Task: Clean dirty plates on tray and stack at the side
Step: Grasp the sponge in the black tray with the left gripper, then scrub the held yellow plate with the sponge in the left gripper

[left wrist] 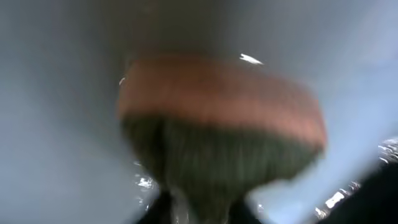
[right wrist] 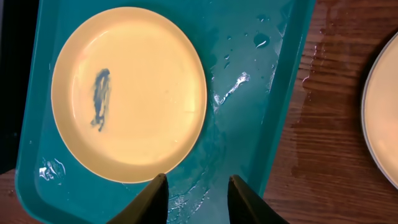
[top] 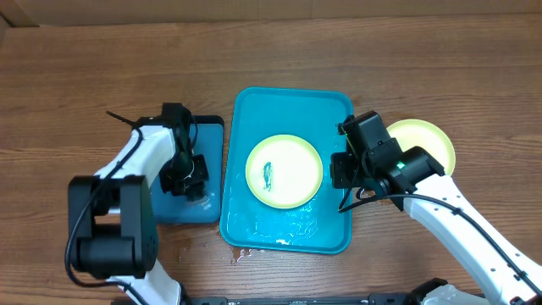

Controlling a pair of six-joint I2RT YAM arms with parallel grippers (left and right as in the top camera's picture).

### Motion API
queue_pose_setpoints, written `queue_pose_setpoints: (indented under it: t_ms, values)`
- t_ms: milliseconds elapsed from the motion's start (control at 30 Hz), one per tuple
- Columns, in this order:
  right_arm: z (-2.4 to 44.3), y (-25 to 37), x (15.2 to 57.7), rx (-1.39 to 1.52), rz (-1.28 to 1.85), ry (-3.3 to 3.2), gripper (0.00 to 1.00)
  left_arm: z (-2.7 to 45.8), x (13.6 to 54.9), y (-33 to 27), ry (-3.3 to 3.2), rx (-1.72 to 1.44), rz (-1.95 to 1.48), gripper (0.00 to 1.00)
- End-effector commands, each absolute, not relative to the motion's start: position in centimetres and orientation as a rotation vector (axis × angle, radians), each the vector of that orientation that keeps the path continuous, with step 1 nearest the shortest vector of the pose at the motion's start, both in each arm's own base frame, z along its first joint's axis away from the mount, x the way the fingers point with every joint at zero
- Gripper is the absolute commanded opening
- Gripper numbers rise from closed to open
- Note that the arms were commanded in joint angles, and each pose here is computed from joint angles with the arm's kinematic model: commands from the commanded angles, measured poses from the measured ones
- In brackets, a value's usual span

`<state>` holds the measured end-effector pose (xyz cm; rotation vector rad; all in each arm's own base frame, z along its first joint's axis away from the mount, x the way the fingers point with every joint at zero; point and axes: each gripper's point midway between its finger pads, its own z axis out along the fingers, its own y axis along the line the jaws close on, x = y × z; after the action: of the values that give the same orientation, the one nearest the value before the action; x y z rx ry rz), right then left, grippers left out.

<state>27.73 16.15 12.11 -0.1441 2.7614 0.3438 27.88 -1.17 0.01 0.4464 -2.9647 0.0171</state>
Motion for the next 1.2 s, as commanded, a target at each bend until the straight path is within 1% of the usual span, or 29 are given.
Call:
queue_pose_setpoints:
  t_ms: [0,133,233,367,400,433,533,567,600,667,733,767,867,933,1033,1167]
  values:
    - [11.5,16.4,28.2,-0.169,0.337,2.776,0.33,-1.1,27.8,-1.5,-2.941,0.437,0.024,0.04]
    - [9.4,16.6,28.6,-0.169,0.314,2.819,0.33,0.1,28.4,-1.5,-2.959,0.440,0.029,0.04]
    - [7.8,16.8,29.4,-0.163,0.289,2.835,0.34,2.5,29.4,-1.5,-2.989,0.442,0.032,0.04]
    - [5.5,17.1,30.6,-0.153,0.273,2.851,0.34,7.7,31.3,-1.1,-3.094,0.453,0.020,0.04]
    - [4.7,17.1,31.0,-0.147,0.269,2.859,0.35,9.9,32.0,-1.1,-3.146,0.458,0.029,0.04]
    - [4.4,17.1,31.1,-0.145,0.267,2.861,0.35,10.5,32.1,-1.1,-3.163,0.461,0.034,0.04]
    - [2.6,17.4,31.6,-0.152,0.257,2.880,0.39,13.9,32.8,-1.0,-3.257,0.461,0.052,0.04]
    - [1.5,17.6,31.7,-0.158,0.260,2.894,0.38,15.5,33.0,-1.0,-3.308,0.464,0.066,0.04]
    - [0.9,17.8,31.6,-0.168,0.271,2.905,0.34,16.0,32.9,-1.0,-3.322,0.466,0.070,0.04]
    - [0.2,18.4,31.3,-0.208,0.312,2.923,0.27,16.6,32.6,-1.0,-3.337,0.467,0.078,0.04]
    - [0.0,18.5,31.2,-0.209,0.324,2.930,0.11,16.6,32.4,-1.2,-3.330,0.450,0.092,0.04]
    - [0.0,18.5,31.2,-0.208,0.324,2.930,0.04,16.6,32.3,-1.3,-3.324,0.442,0.097,0.04]
    - [0.0,18.3,31.3,-0.155,0.314,2.937,0.04,16.5,32.2,-2.3,-3.313,0.427,0.186,0.04]
    - [-0.1,17.5,31.5,-0.054,0.258,2.941,0.04,16.6,32.6,-3.7,-3.318,0.388,0.282,0.04]
    - [-0.1,17.5,31.4,-0.053,0.258,2.944,0.04,16.4,33.1,-6.3,-3.333,0.312,0.369,0.04]
    - [-0.2,17.4,31.2,-0.063,0.252,2.951,0.04,13.6,33.4,-11.9,-3.339,0.147,0.458,0.04]
